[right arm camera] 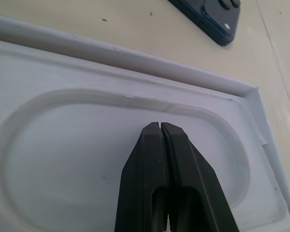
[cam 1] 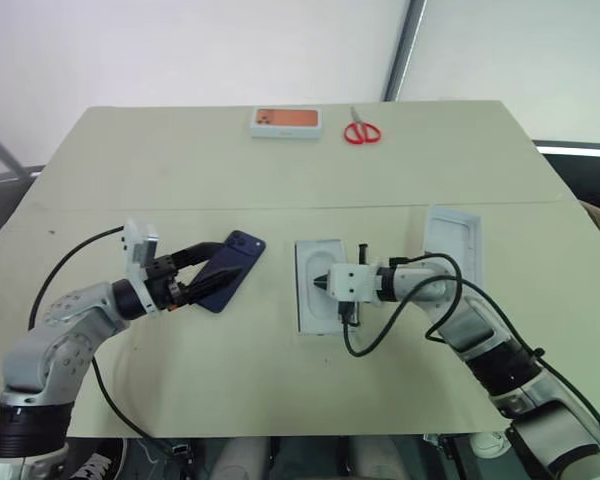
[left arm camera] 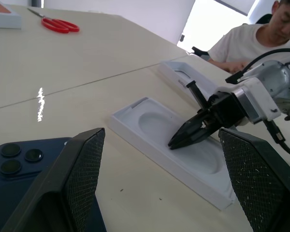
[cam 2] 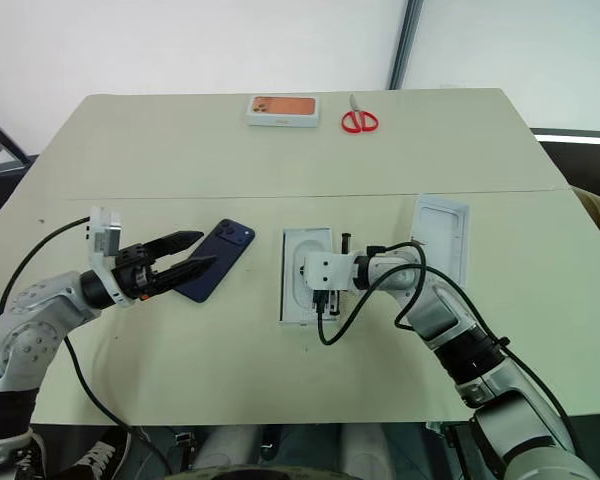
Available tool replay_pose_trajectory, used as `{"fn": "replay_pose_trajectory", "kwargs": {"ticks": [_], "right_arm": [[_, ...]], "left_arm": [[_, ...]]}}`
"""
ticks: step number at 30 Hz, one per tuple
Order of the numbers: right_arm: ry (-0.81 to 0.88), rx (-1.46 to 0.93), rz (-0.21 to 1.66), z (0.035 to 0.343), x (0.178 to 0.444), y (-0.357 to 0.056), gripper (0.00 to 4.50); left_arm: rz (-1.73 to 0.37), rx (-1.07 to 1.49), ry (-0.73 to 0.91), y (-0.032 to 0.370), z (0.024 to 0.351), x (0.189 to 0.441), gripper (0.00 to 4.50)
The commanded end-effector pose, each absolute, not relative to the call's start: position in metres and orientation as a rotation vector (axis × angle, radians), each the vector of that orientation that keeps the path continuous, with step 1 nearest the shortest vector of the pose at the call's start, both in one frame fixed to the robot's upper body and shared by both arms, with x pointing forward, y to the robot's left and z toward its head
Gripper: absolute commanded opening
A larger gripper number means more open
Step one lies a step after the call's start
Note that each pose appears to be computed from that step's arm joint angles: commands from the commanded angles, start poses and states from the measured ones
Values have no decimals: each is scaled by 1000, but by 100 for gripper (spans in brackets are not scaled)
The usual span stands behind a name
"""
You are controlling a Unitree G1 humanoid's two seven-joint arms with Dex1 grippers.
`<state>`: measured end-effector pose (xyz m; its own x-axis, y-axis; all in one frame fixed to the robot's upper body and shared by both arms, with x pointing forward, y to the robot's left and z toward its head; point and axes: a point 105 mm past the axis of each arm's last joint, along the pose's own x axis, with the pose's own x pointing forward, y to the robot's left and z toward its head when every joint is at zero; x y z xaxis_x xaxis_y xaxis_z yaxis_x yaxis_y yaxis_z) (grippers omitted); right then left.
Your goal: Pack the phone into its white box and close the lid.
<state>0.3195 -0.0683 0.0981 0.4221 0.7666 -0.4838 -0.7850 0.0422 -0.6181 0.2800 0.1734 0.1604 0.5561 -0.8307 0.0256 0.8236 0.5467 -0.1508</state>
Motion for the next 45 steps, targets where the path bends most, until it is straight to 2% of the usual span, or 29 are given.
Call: {"fn": "replay_pose_trajectory", "kwargs": {"ticks": [1, 9, 14, 21, 30, 36, 45], "right_arm": [[-15, -967, 1179, 102, 320, -64, 8], [-56, -923, 1122, 114, 330, -63, 8], [-80, -915, 1163, 118, 323, -54, 8], [-31, -1084, 1195, 98, 323, -50, 8], [-42, -1103, 1209, 99, 324, -37, 8], [-20, -1111, 1192, 97, 327, -48, 8], [-42, -1083, 1125, 119, 338, -57, 8]], "left_arm": [[-985, -112, -13, 169, 174, 281, 399], [-978, -113, -20, 166, 174, 285, 399], [-975, -111, -21, 166, 173, 288, 399], [-979, -103, -24, 164, 175, 287, 399], [-964, -96, -18, 165, 172, 287, 399], [-948, -94, -20, 165, 171, 287, 399], [-939, -91, -7, 168, 168, 291, 399]]}}
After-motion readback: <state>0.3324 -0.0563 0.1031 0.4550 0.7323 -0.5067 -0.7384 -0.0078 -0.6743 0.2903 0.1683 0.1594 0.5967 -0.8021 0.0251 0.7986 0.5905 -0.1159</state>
